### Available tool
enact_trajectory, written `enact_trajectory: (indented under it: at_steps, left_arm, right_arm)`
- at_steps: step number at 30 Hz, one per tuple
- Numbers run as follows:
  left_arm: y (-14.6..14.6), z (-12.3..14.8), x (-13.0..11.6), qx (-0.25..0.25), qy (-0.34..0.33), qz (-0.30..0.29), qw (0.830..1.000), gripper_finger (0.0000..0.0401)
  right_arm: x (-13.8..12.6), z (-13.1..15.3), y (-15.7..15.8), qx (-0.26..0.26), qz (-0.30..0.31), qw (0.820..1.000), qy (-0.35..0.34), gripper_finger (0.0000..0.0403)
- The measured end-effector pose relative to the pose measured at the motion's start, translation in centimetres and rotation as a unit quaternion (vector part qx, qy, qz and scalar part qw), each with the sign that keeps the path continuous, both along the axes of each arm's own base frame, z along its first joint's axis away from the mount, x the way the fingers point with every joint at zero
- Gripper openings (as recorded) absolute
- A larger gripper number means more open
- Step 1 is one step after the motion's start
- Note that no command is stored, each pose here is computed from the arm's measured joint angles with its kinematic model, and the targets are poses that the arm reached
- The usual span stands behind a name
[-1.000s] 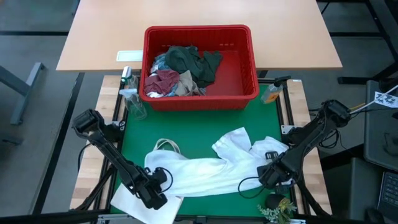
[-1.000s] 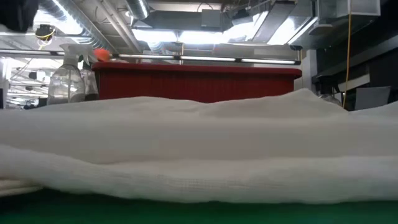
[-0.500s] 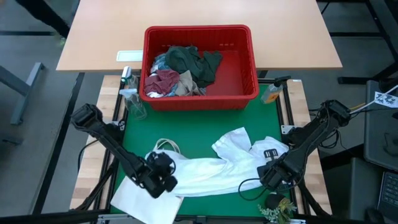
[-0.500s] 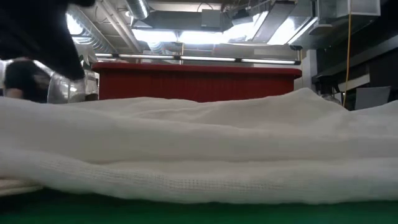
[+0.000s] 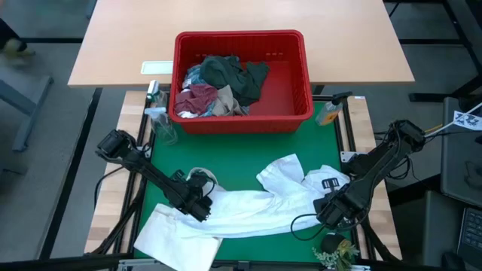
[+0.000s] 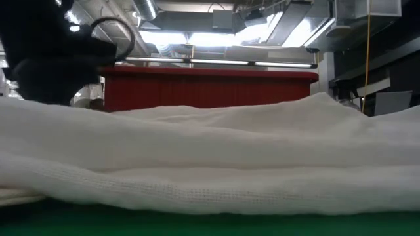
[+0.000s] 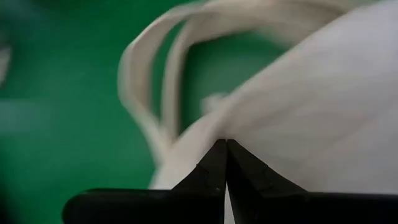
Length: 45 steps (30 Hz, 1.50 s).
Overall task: Fold Laundry from Bin
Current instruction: Fold the white polo shirt
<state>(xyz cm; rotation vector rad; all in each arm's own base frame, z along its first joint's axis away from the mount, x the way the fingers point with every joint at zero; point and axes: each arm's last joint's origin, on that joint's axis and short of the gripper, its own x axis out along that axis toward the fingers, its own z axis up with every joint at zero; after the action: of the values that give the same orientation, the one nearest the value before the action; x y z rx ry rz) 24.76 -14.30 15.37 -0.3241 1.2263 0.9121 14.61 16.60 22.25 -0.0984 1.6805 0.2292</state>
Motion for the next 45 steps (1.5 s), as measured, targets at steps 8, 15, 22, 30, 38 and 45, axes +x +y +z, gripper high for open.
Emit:
enact_trajectory:
  at_steps: [8,15,22,30,38,45]
  left_arm:
    - [0.4,-1.6,-2.3,0.012,0.074,0.033,0.997,0.0002]
    - [1.0,-3.5,-5.6,-0.004,0.168,0.072,0.983,0.0002]
    - [1.4,-2.9,-7.3,0.015,0.240,0.121,0.963,0.0002]
    - [0.6,0.4,-6.2,-0.002,0.205,0.108,0.973,0.0002]
    - [-0.8,3.0,-4.0,-0.045,0.162,0.039,0.985,0.0002]
    - [-2.2,3.7,-1.3,-0.073,0.019,-0.001,0.997,0.0002]
  right_arm:
    - [-1.3,2.2,-1.8,-0.016,-0.042,0.998,-0.045,0.0080]
    - [-2.3,3.9,-3.4,-0.030,-0.061,0.991,-0.114,0.0080]
    - [-2.5,4.6,-4.6,-0.106,-0.099,0.969,-0.201,0.0080]
    - [-2.4,4.6,-4.7,-0.126,-0.104,0.961,-0.222,0.0080]
    - [-1.9,4.6,-4.9,-0.125,-0.093,0.961,-0.227,0.0080]
    - [0.1,4.2,-6.1,-0.117,-0.094,0.958,-0.244,0.0080]
